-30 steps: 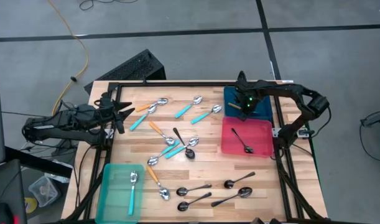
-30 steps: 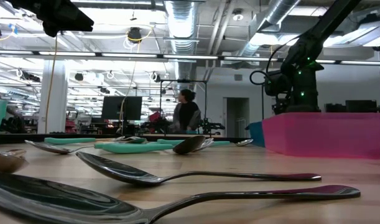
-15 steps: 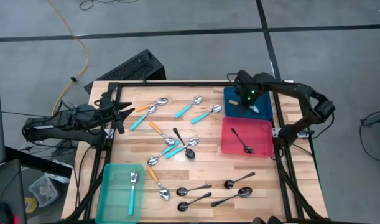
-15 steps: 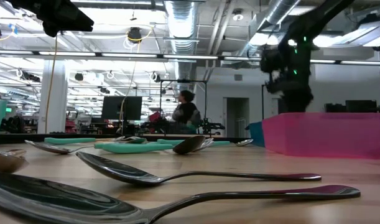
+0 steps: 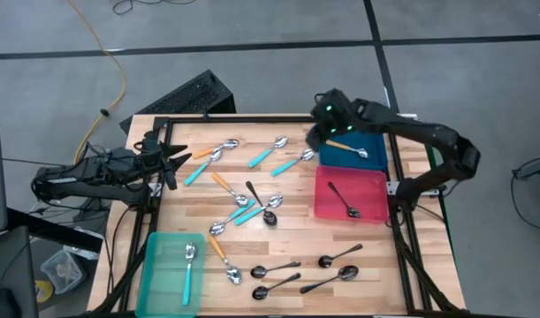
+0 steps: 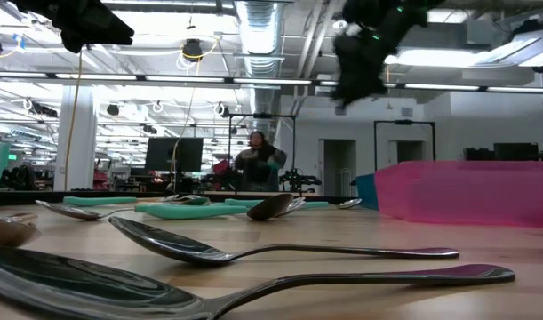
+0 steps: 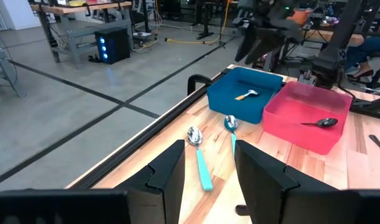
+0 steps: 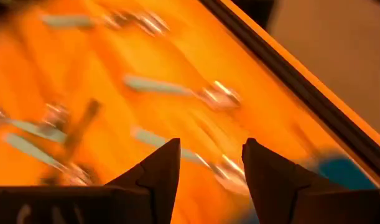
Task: Sort silverware by color (type)
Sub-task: Put the yellow spoon into the blue bin
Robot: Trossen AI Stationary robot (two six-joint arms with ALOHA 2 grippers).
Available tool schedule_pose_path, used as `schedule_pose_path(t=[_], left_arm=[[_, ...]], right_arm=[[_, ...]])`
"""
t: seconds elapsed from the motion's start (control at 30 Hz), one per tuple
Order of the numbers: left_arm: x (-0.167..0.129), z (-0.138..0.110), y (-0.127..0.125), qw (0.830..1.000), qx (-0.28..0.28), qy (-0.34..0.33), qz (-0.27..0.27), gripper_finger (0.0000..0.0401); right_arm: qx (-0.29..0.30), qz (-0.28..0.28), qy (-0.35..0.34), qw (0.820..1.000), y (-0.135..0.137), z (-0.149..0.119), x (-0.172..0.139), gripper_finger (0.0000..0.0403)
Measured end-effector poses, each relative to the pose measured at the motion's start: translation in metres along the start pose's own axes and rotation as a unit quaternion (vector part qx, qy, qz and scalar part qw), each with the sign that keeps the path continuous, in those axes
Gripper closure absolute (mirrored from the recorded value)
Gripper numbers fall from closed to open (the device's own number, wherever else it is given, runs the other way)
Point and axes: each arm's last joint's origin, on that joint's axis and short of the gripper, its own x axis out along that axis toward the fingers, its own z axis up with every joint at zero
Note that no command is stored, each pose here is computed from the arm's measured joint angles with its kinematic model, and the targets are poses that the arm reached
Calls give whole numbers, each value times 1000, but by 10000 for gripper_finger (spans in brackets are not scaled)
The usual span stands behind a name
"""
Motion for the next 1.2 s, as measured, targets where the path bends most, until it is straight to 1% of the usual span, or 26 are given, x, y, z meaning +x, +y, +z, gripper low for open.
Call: schedule_pose_path(t=[0.1,0.23,0.37,0.5,0.63,0.8,1.0,1.2], left_arm=[[0,0,0,1000,-3,0,0,277],[0,0,0,1000,-4,0,0,277],[0,0,0,1000,-7,0,0,277],[0,0,0,1000,-9,0,0,277],[0,0,0,1000,-12,0,0,277],[0,0,0,1000,-15,0,0,277],[0,0,0,1000,-19,0,0,277],[0,0,0,1000,-20,1,0,277]], right_arm=[[-22,47,-41,998,38,4,18,209],[-36,82,-97,991,90,4,43,209],[-63,85,-105,989,134,-3,74,209],[-83,77,-102,988,165,-5,100,209],[-90,59,-96,989,185,-5,132,209],[-94,61,-94,989,203,-2,167,209],[-95,57,-85,990,213,-1,199,209],[-88,52,-64,993,218,-16,233,209]])
